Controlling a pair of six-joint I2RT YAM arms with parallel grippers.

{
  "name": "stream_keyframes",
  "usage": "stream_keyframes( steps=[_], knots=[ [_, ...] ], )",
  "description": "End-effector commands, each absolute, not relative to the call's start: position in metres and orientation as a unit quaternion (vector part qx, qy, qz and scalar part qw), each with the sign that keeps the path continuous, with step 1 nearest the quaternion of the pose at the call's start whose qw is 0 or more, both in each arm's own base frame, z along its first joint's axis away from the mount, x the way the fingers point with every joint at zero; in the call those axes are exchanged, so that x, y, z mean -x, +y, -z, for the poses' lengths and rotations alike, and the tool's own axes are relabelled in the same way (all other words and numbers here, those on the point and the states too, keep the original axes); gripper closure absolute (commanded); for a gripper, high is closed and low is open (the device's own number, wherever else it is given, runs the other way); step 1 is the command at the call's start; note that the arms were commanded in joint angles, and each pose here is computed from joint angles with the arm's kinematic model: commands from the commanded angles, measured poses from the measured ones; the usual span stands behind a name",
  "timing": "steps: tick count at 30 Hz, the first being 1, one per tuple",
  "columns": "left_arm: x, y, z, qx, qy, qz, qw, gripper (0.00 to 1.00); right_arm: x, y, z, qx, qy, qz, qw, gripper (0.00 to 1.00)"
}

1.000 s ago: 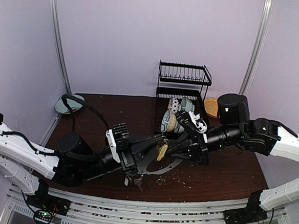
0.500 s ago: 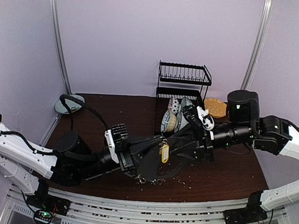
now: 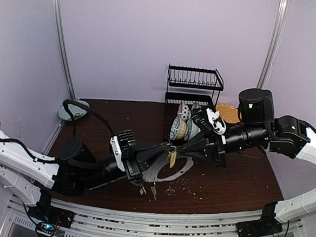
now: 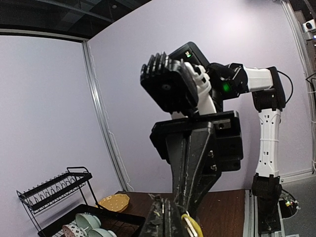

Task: Put the keys on the keyring

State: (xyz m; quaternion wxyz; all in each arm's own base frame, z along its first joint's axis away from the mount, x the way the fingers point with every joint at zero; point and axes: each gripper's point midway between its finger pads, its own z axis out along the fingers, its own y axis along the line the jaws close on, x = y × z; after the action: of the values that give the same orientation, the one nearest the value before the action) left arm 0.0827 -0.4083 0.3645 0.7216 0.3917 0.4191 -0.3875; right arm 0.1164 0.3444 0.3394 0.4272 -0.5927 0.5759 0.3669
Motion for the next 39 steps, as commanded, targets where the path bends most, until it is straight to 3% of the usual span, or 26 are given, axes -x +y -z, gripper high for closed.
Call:
stream_keyframes(
  steps=[1,11,17,30,34,36,39],
  knots=[
    [-0.078,-0.391,-0.39,-0.358,0.388,0.407,0.745,1.0,-0.112,0.346,-0.335,0.595,0.573,-0.379,0.416,1.0],
    [-0.069,-0.39,-0.407,-0.343,0.335,0.42,0.77,1.0,-0.089,0.361,-0.325,0.596,0.532,-0.464,0.383,1.0],
    [-0.065,-0.388,-0.416,-0.339,0.318,0.425,0.777,1.0,-0.09,0.37,-0.3,0.606,0.553,-0.454,0.35,1.0],
    [-0.072,-0.393,-0.408,-0.337,0.333,0.411,0.778,1.0,-0.088,0.376,-0.297,0.607,0.552,-0.444,0.359,1.0],
    [-0.077,-0.394,-0.402,-0.34,0.349,0.398,0.777,1.0,-0.097,0.369,-0.31,0.593,0.559,-0.426,0.394,0.73],
    [-0.08,-0.393,-0.397,-0.344,0.36,0.391,0.774,1.0,-0.107,0.359,-0.32,0.576,0.57,-0.4,0.428,0.72],
    [-0.085,-0.393,-0.386,-0.349,0.382,0.378,0.768,1.0,-0.107,0.345,-0.339,0.563,0.558,-0.393,0.466,0.79]
  ],
)
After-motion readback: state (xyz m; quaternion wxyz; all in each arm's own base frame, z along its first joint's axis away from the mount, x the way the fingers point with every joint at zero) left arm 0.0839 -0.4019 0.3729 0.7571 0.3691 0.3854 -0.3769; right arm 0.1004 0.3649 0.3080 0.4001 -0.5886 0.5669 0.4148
